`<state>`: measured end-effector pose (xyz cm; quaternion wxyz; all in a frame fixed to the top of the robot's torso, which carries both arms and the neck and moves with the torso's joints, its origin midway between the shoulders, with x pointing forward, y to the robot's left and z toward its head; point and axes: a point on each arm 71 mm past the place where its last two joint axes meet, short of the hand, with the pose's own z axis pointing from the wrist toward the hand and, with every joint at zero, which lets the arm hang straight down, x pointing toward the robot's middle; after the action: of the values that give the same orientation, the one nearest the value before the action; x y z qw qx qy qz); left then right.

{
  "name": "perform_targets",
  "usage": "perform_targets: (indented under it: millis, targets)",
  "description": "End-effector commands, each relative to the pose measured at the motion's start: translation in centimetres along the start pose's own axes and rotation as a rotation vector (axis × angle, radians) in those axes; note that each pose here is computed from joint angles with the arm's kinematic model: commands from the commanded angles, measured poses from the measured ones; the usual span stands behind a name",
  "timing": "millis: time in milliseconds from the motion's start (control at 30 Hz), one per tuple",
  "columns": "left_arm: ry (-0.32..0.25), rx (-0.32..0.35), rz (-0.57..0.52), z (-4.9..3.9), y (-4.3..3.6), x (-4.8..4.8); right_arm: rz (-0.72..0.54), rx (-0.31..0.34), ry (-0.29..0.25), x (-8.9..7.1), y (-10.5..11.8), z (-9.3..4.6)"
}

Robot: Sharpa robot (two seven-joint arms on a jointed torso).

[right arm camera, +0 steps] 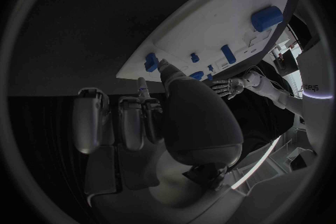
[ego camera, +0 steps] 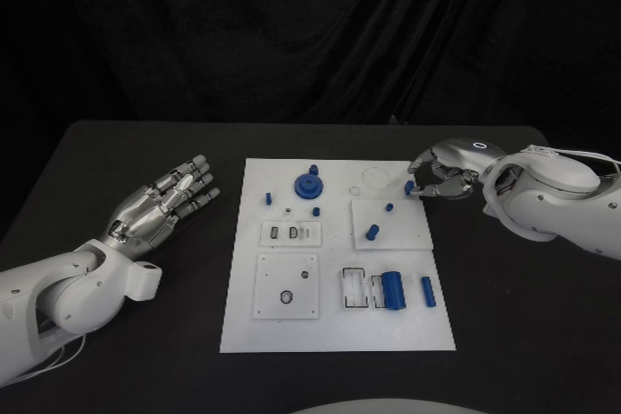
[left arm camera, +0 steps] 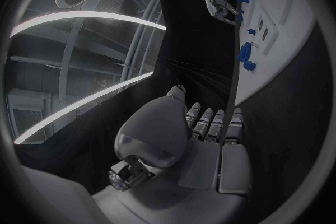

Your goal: Assemble the parts on the task board

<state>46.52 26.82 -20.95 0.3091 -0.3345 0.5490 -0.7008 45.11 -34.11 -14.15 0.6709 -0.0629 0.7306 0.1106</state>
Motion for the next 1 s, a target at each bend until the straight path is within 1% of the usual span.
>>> perform_targets:
  millis: [33, 467, 800, 1000]
  targets:
    - [0.01, 0.107, -0.01, 0.02, -0.74, 0.15, -0.006, 0.021, 0.018, 0.3, -0.2, 0.1]
    - [0.011, 0.102, -0.01, 0.0, -0.7, 0.08, -0.008, 0.022, 0.048, 1.2, 0.0, 0.3]
    - [0.011, 0.099, -0.01, 0.01, -0.66, 0.03, -0.018, 0.014, 0.046, 1.4, 0.2, 0.6]
    - [0.012, 0.097, -0.011, 0.05, -0.62, 0.02, -0.018, 0.008, 0.033, 1.4, 0.3, 0.9]
